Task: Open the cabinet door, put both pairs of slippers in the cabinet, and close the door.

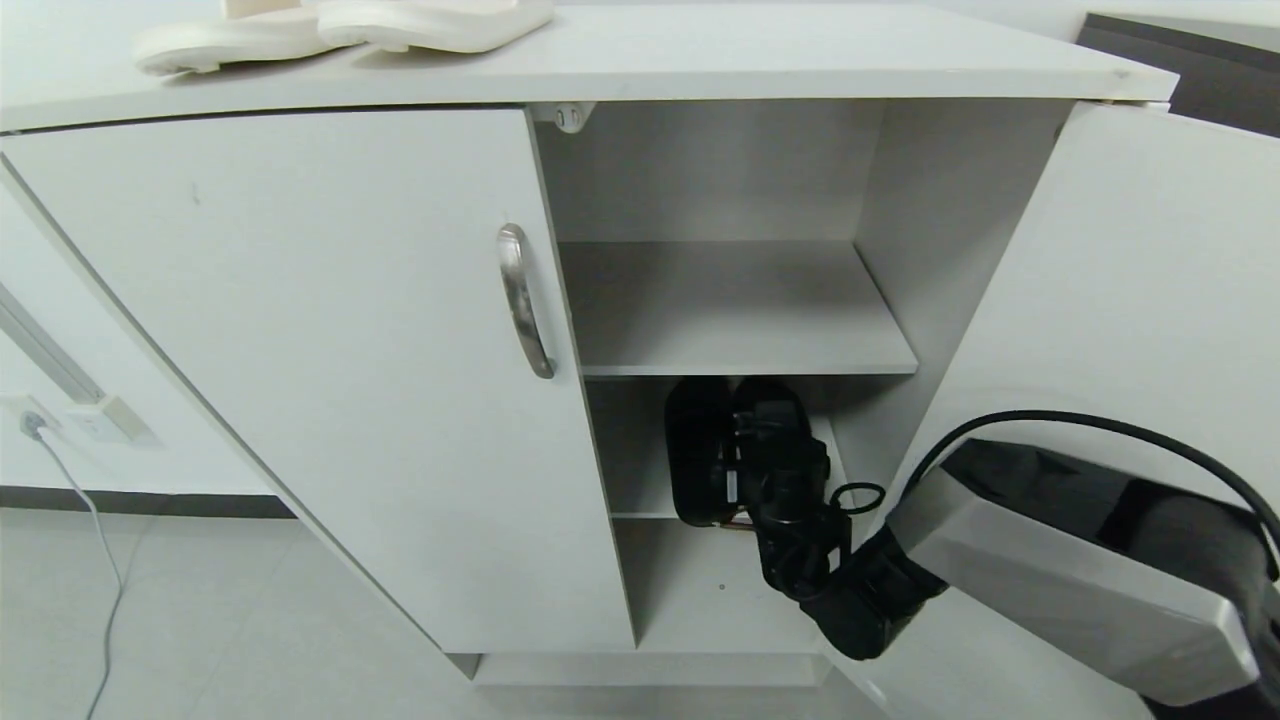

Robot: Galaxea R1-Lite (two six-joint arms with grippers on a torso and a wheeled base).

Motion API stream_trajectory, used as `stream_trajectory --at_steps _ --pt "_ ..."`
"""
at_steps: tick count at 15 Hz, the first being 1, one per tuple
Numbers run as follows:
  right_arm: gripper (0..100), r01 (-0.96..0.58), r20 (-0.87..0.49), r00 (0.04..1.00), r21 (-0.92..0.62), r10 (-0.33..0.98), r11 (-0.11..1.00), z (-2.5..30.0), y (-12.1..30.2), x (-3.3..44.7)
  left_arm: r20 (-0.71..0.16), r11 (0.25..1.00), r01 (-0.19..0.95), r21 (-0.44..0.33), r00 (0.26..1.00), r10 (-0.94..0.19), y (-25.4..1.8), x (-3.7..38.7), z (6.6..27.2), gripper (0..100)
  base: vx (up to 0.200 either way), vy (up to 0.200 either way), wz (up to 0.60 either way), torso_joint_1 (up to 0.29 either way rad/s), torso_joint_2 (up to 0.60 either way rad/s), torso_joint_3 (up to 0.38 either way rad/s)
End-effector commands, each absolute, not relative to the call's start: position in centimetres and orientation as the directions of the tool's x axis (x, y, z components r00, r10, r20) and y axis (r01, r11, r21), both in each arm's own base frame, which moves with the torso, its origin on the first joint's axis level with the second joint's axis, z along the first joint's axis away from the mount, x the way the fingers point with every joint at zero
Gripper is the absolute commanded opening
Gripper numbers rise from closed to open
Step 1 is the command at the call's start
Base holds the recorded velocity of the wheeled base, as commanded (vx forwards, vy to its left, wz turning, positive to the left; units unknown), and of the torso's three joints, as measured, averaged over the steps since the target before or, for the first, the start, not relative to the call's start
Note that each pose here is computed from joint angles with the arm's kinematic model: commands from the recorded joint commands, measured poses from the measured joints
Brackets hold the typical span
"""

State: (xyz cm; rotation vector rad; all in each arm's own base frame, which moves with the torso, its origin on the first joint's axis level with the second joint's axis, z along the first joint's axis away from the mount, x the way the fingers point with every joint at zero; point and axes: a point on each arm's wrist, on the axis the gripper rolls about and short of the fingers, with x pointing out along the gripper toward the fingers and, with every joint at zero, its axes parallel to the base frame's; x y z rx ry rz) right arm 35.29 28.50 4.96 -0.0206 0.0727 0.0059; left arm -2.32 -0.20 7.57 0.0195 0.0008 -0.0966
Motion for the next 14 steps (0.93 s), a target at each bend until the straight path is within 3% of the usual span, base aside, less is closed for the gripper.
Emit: stream_trajectory --at_steps 1,4,8,14 --pt "100 -0.079 -0.062 0.995 -0.01 0.078 0.997 8.2 27.9 30.0 -0.003 0.995 0.097 0.02 0.995 -0.096 -0.2 -2.3 7.6 0 0.0 0.0 0.0 0.0 0.0 0.0" --pt "100 -0.141 -0.079 0.987 0.006 0.141 0.99 9.2 27.8 26.5 -0.003 0.995 0.097 0.021 0.995 -0.096 -0.2 -2.3 7.6 0 0.0 0.0 0.0 0.0 0.0 0.0" --pt "100 -0.163 -0.1 0.982 0.008 0.163 0.987 8.9 27.8 25.3 -0.003 0.995 0.097 0.02 0.995 -0.096 -0.2 -2.3 7.6 0 0.0 0.0 0.0 0.0 0.0 0.0" --pt "100 -0.175 -0.124 0.977 0.002 0.174 0.985 8.3 27.6 24.5 -0.002 0.995 0.097 0.02 0.995 -0.096 -0.2 -2.3 7.6 0 -0.2 0.0 0.0 0.001 0.0 0.002"
